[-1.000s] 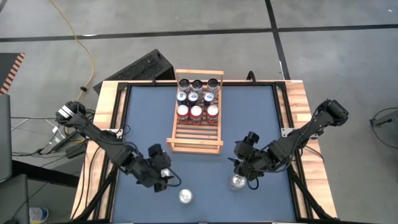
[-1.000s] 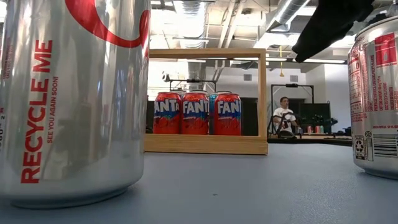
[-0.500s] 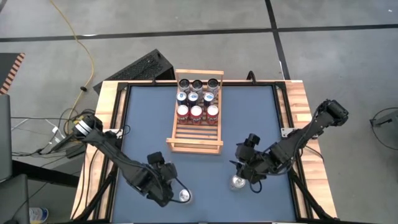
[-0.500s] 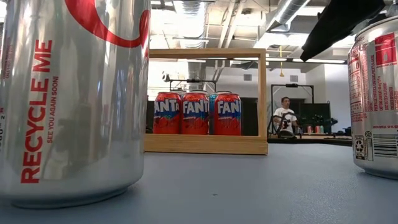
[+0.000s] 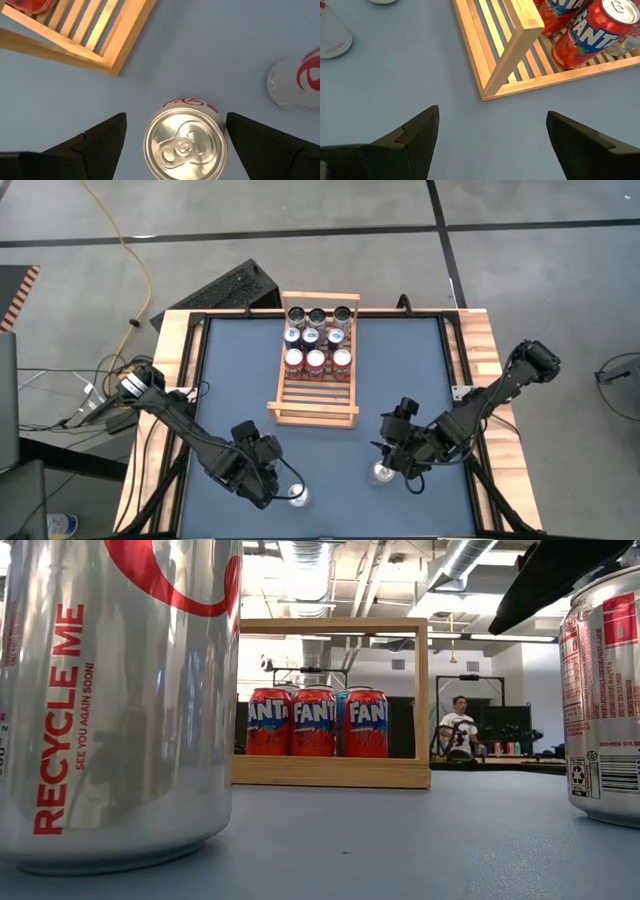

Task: Place canned beverage on shelf
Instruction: Put the top silver can on the shelf

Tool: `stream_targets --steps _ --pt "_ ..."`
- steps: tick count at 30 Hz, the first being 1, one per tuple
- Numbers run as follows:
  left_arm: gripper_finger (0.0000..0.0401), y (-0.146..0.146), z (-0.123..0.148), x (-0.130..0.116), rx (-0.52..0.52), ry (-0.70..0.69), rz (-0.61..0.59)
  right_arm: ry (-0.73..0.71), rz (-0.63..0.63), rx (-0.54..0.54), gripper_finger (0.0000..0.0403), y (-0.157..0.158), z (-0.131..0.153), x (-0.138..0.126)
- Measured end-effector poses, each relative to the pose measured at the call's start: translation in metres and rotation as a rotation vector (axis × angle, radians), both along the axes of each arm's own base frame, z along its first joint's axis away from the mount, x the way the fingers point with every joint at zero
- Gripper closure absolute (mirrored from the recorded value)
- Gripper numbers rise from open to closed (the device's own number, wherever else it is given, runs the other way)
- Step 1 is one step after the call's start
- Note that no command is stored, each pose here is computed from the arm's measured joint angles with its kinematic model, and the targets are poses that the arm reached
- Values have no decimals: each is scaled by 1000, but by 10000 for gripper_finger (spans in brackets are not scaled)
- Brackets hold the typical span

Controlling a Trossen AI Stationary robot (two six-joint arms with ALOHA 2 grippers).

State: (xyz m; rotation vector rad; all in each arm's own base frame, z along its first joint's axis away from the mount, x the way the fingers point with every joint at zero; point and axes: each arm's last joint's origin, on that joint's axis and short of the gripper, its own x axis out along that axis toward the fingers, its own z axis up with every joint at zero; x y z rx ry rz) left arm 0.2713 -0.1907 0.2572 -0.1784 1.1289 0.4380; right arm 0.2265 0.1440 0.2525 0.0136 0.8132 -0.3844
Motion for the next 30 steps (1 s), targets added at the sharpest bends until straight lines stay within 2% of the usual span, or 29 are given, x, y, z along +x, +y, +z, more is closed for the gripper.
stream_targets --steps 10,19,26,30 --pt "72 0 -3 0 -28 -11 70 3 2 5 65 0 0 0" --pt "72 0 -25 -4 -86 52 99 4 3 5 65 0 0 0" --pt "89 0 -25 -5 -76 120 -66 4 3 6 65 0 0 0" --pt "108 -1 -25 -5 -35 153 -211 5 3 6 65 0 0 0"
